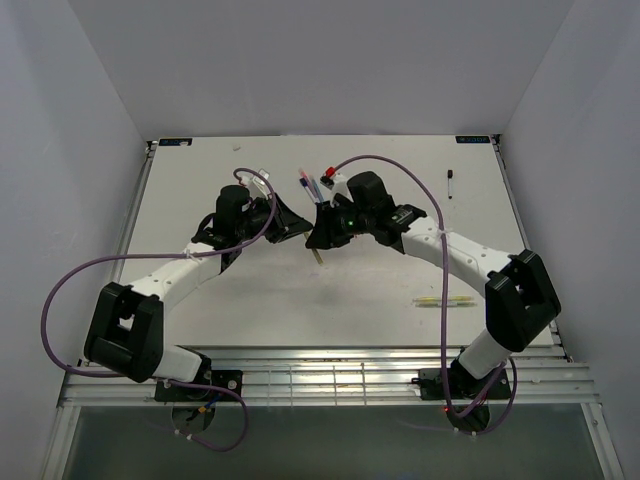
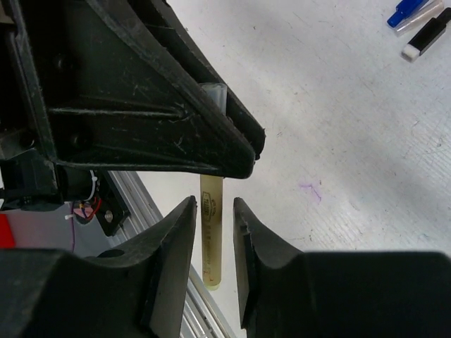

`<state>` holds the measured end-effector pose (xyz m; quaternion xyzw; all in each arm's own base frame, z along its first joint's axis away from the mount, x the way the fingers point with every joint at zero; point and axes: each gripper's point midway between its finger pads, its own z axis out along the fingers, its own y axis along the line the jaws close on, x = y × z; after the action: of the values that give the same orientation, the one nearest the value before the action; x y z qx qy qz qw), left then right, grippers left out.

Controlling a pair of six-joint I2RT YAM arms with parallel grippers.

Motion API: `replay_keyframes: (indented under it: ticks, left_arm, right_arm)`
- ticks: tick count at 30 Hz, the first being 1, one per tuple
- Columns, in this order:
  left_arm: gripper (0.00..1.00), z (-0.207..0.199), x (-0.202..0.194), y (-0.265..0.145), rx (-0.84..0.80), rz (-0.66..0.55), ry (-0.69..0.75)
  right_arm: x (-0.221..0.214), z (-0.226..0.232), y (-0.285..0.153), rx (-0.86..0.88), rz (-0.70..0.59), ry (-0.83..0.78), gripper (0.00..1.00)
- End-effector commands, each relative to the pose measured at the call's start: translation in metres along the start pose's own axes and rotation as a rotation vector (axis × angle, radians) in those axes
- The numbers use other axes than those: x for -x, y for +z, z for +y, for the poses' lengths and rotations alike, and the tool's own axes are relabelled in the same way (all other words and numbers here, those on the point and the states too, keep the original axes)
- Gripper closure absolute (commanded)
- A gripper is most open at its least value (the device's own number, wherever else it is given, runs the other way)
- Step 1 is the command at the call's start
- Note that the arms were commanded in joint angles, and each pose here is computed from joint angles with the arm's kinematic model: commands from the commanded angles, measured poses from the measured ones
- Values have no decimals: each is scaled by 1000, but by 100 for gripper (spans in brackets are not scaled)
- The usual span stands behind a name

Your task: Open the pen caps

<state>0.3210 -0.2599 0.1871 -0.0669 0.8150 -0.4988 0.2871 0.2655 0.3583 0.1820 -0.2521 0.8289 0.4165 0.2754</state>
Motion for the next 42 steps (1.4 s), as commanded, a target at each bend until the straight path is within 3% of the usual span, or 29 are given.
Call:
replay_keyframes:
  ticks: [1,4,6,9,10,11,14,17,21,26,34,42]
  left_arm:
    - [100,-19,7,-2,-48,-12,41]
    - [100,-18,7,-3,-47,-11,37]
    - [100,-19,8,-2,-48,-9,35]
    - [100,-9,15,1,20,-40,11]
    - [100,9,15,2,145,-22,-49]
    - [100,35,22,-2,308,-67,-87]
    - [100,46,57,-7,457,-199,-105]
    - [100,50,82,-9,485,-262,-164]
    - [100,34,98,-2,381,-240,-191]
    - [100,38,99,5,391,-169,-6]
    - [100,117,87,23,629,8,163]
    - [100,162,95,41,734,45,234]
  right_arm:
    - [17,8,4,32,-36,-31,66]
    - [14,5,9,38,-22,-27,76]
    - [11,2,12,32,-14,-26,92]
    - [4,-9,16,-54,15,-46,92]
    - [3,-16,16,-142,15,-78,92]
    - [5,-40,11,-411,-5,-170,92]
    - [4,-68,-4,-795,-18,-309,92]
    - [2,-77,-16,-964,-12,-390,92]
    - [-4,-76,-11,-865,-18,-366,92]
    - [-2,-95,-13,-531,-30,-122,92]
    - [22,-168,-43,-476,-37,27,92]
    - [36,-226,-39,-444,-30,99,92]
